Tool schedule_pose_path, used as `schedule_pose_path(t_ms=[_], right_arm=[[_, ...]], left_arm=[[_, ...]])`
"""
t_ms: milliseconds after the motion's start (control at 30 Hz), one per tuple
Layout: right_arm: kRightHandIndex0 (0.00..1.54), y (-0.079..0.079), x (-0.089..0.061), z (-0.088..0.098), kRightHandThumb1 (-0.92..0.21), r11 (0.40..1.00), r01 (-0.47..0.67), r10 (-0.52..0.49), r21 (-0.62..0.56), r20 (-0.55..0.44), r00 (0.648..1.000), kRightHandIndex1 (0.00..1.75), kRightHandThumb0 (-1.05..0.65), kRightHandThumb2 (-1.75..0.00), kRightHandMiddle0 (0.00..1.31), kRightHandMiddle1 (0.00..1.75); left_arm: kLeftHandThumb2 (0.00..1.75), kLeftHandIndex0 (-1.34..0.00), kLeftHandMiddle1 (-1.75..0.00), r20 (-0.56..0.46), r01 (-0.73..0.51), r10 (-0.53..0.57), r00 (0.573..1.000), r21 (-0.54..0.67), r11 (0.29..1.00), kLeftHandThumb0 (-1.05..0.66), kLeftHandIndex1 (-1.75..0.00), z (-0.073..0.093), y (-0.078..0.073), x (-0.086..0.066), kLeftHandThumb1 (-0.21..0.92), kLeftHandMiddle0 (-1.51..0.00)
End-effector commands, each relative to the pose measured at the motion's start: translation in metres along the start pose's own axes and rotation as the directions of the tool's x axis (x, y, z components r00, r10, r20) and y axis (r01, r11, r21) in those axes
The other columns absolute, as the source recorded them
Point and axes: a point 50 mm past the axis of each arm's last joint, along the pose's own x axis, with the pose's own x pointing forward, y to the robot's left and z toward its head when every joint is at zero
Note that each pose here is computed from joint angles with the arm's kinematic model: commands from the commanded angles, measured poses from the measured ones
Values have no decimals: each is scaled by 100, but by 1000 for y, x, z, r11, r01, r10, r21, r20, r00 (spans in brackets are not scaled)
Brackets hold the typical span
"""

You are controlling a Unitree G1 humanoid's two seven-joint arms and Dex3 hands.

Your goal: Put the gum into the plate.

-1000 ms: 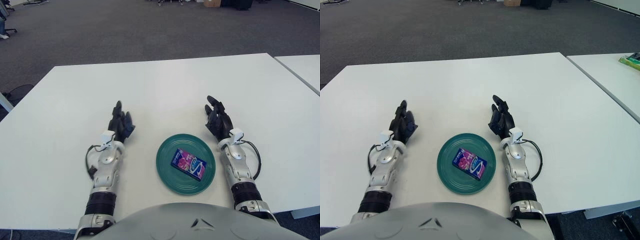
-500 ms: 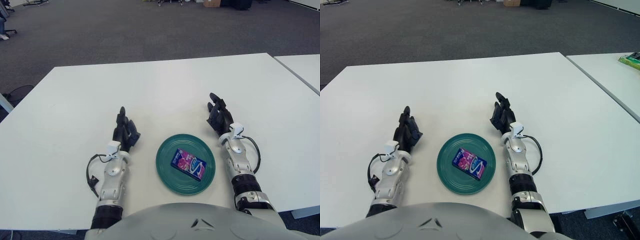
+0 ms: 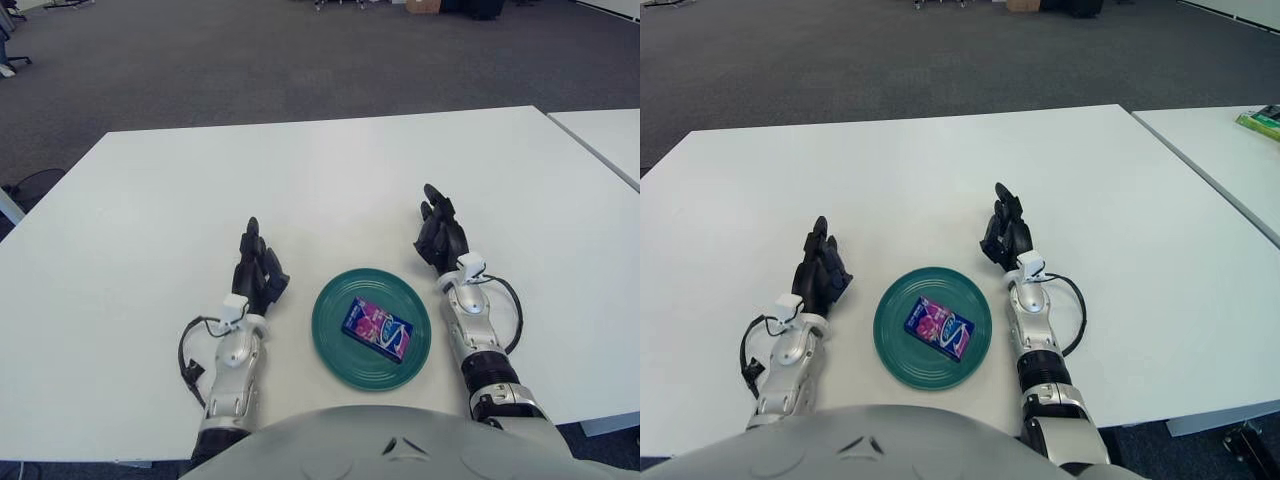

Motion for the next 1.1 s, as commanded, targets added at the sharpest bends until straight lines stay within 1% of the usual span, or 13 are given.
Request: schedule_pose_path(t_ms=[0, 100, 300, 467, 633, 833, 933, 1033, 1067], right_arm=[[9, 3, -39, -31, -92, 1000, 16, -19, -24, -104, 994, 0, -78, -102, 0, 25], [8, 6, -41, -28, -92, 999, 9, -12, -35, -77, 997, 0, -79, -101, 0, 23], [7, 6, -45, -27, -92, 999, 3, -6, -49, -59, 998, 0, -79, -101, 0, 21], [7, 3, -51, -28, -92, 999, -12, 10, -38, -70, 997, 0, -78, -100, 0, 18], [6, 0, -55, -29, -92, 999, -24, 21, -34, -76, 997, 0, -79, -99, 0, 16], [4, -2, -60, -26, -92, 997, -71, 68, -39, -75, 995, 0, -80, -98, 0, 12], [4, -3, -60, -25, -92, 995, -97, 93, -38, -85, 992, 0, -79, -98, 0, 12], [4, -6, -65, -22, -92, 993, -114, 111, -28, -94, 989, 0, -78, -99, 0, 13], [4, -4, -63, -19, -92, 992, -121, 119, -20, -96, 988, 0, -78, -99, 0, 13]], left_arm=[[97, -1, -1, 28, -3, 4, 1000, -27, 1000, -96, -28, -1, 1, -11, 92, -10], [95, 0, -2, 50, -9, 10, 999, -31, 999, -97, -39, -2, 1, -16, 92, -13], [93, 0, -2, 79, -11, 13, 997, -34, 999, -99, -48, -5, 1, -21, 92, -15], [93, 0, -2, 98, -23, 28, 995, -43, 999, -102, -56, -9, 2, -19, 92, -16], [92, 0, -1, 118, -45, 50, 992, -47, 998, -102, -59, -10, 1, -21, 92, -17], [92, 0, -1, 146, -72, 77, 986, -44, 996, -101, -60, -7, 2, -27, 92, -17], [92, 0, -1, 158, -87, 93, 983, -46, 995, -100, -62, -5, 4, -27, 92, -18], [92, 0, -2, 163, -97, 104, 981, -55, 994, -99, -64, -4, 3, -34, 92, -19], [92, 0, -2, 165, -101, 110, 980, -60, 993, -99, -64, -4, 3, -37, 92, -20]])
